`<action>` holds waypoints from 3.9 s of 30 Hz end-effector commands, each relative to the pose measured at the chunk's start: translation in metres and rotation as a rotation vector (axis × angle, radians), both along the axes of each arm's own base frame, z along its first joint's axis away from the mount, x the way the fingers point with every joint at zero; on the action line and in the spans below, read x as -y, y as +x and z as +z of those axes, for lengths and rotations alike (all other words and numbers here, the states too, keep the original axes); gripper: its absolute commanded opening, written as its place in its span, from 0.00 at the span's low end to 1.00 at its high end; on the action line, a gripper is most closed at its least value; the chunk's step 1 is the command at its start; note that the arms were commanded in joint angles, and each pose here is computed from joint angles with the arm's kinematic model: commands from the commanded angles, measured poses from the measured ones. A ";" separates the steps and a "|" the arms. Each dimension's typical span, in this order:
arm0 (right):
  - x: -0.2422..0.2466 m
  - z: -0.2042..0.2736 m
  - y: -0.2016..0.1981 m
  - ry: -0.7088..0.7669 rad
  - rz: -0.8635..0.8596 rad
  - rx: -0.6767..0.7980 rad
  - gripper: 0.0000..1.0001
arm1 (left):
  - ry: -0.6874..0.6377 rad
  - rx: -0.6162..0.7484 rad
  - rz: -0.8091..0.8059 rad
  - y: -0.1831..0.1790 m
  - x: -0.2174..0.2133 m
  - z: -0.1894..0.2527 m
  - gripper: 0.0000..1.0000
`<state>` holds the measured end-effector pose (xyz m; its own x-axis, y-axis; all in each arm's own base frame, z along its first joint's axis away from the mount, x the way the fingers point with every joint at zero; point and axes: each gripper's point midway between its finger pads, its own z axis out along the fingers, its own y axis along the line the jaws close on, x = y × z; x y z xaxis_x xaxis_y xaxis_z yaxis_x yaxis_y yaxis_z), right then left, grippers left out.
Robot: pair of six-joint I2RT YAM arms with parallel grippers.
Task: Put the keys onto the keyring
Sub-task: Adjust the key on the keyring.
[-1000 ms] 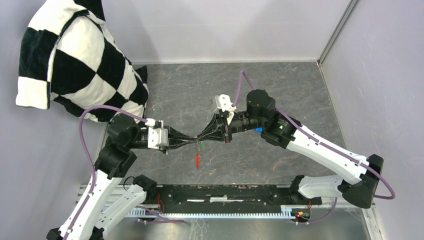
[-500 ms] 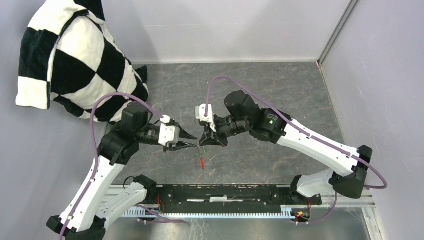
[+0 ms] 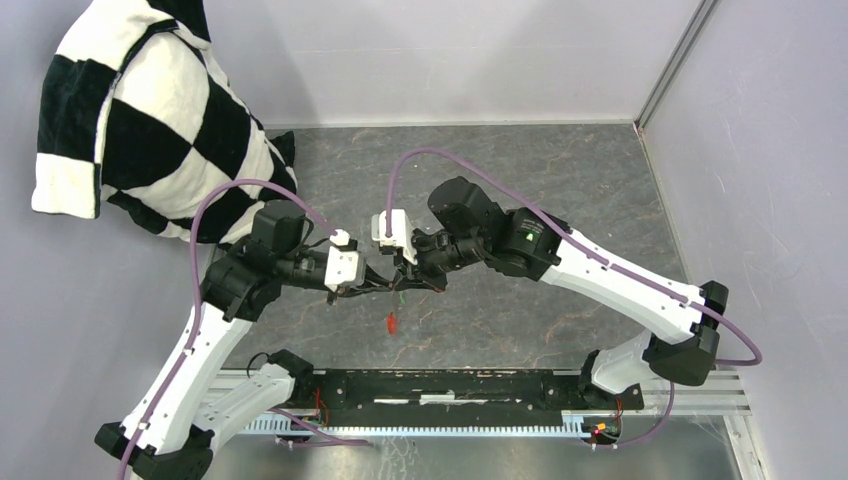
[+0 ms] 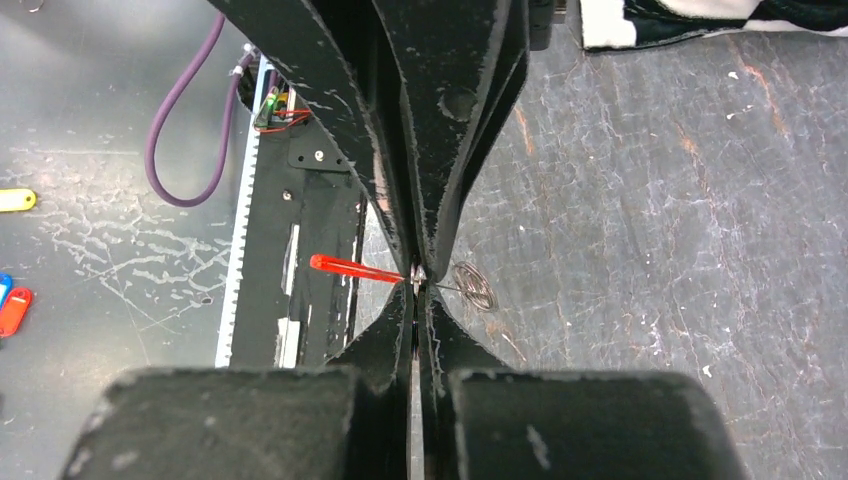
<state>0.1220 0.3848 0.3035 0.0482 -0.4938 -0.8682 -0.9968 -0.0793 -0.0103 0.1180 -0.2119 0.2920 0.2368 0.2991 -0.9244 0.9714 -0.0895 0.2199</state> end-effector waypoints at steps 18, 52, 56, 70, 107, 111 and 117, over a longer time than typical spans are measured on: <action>0.016 0.054 0.030 0.255 -0.226 0.031 0.64 | -0.172 0.094 0.090 0.008 0.005 0.038 0.02; 0.022 0.079 0.011 0.537 -0.155 -0.153 0.48 | -0.338 0.151 0.087 -0.001 0.007 0.073 0.02; 0.022 0.078 0.010 0.537 -0.138 -0.167 0.16 | -0.337 0.160 0.082 -0.002 0.007 0.074 0.02; 0.030 0.058 0.007 0.488 -0.155 -0.193 0.00 | -0.343 0.182 0.078 -0.001 0.007 0.077 0.02; 0.031 0.083 0.003 0.518 -0.031 -0.050 0.67 | -0.344 0.158 0.039 -0.007 0.009 0.077 0.02; 0.022 0.082 0.002 0.522 0.005 -0.060 0.66 | -0.344 0.155 0.039 -0.007 0.010 0.078 0.02; 0.014 0.083 0.000 0.539 0.046 -0.078 0.49 | -0.340 0.155 0.039 -0.006 0.010 0.076 0.02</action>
